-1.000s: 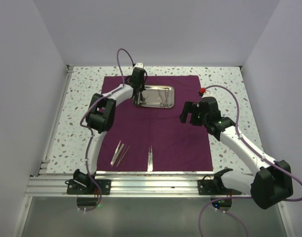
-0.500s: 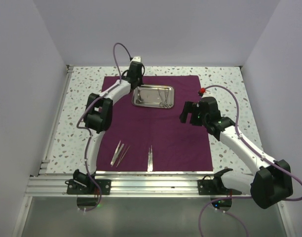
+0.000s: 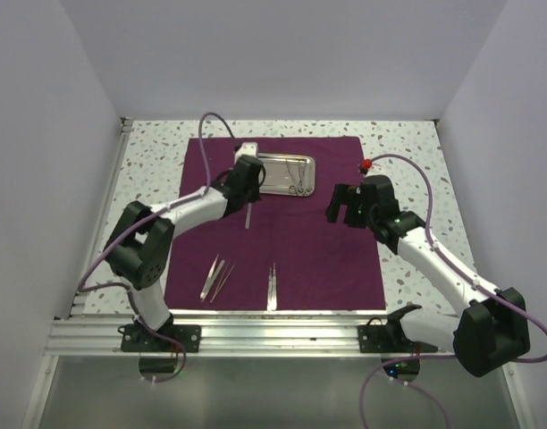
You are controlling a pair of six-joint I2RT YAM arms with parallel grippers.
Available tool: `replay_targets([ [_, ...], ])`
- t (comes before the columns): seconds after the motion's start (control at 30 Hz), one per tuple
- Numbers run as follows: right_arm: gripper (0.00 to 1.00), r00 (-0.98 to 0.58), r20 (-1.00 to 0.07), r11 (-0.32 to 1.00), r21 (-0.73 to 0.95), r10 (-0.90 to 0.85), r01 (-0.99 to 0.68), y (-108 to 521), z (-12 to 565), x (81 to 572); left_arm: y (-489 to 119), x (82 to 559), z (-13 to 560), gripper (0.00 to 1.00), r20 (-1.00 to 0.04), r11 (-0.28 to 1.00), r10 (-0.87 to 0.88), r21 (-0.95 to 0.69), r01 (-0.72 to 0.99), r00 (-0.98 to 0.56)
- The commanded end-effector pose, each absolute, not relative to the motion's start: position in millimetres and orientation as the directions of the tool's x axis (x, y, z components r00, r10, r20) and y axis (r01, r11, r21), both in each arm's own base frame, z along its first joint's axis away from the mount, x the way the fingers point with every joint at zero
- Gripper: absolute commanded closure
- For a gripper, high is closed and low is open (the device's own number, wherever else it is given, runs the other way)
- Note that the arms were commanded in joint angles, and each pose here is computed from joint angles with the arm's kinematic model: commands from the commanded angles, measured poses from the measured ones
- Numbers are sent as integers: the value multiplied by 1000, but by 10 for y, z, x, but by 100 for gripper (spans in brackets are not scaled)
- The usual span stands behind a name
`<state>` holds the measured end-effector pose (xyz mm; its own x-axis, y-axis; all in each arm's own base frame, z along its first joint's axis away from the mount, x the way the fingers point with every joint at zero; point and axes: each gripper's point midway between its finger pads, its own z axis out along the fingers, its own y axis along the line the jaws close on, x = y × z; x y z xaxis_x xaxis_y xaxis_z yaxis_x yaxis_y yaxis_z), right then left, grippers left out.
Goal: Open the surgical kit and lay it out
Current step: Place the medical item in the surgical kit.
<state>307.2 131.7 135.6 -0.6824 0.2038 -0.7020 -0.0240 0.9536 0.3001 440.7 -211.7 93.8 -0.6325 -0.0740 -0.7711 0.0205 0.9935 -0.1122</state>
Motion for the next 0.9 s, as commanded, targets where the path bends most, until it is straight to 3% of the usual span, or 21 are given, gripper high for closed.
replay_targets([
  [0.0,3,-642,-734,951,309,220,-27,1320,1496,3133,-2307,3853,828,100,-763,984,-145,-175,-15,-630],
  [0.27,2,-634,-741,954,298,223,-13,1282,1501,3141,-2506,2811,560,100,-736,987,-139,-154,-35,-662],
  [0.7,3,-633,-743,962,274,216,7,1241,1445,3167,-2730,2178,232,100,-682,973,-217,-204,-103,-699],
  [0.73,3,-633,-743,961,277,216,2,1247,1446,3170,-2730,2178,249,78,-683,974,-215,-205,-99,-698],
  [0.8,3,-630,-748,955,294,209,-32,1309,1472,3182,-2714,2172,292,48,-688,976,-204,-199,-89,-696],
  [0.83,3,-629,-750,954,297,206,-43,1330,1483,3185,-2722,2183,378,26,-695,973,-212,-215,-82,-688],
  [0.87,3,-623,-755,953,300,204,-51,1344,1512,3194,-2694,2191,424,18,-703,973,-213,-214,-84,-678],
])
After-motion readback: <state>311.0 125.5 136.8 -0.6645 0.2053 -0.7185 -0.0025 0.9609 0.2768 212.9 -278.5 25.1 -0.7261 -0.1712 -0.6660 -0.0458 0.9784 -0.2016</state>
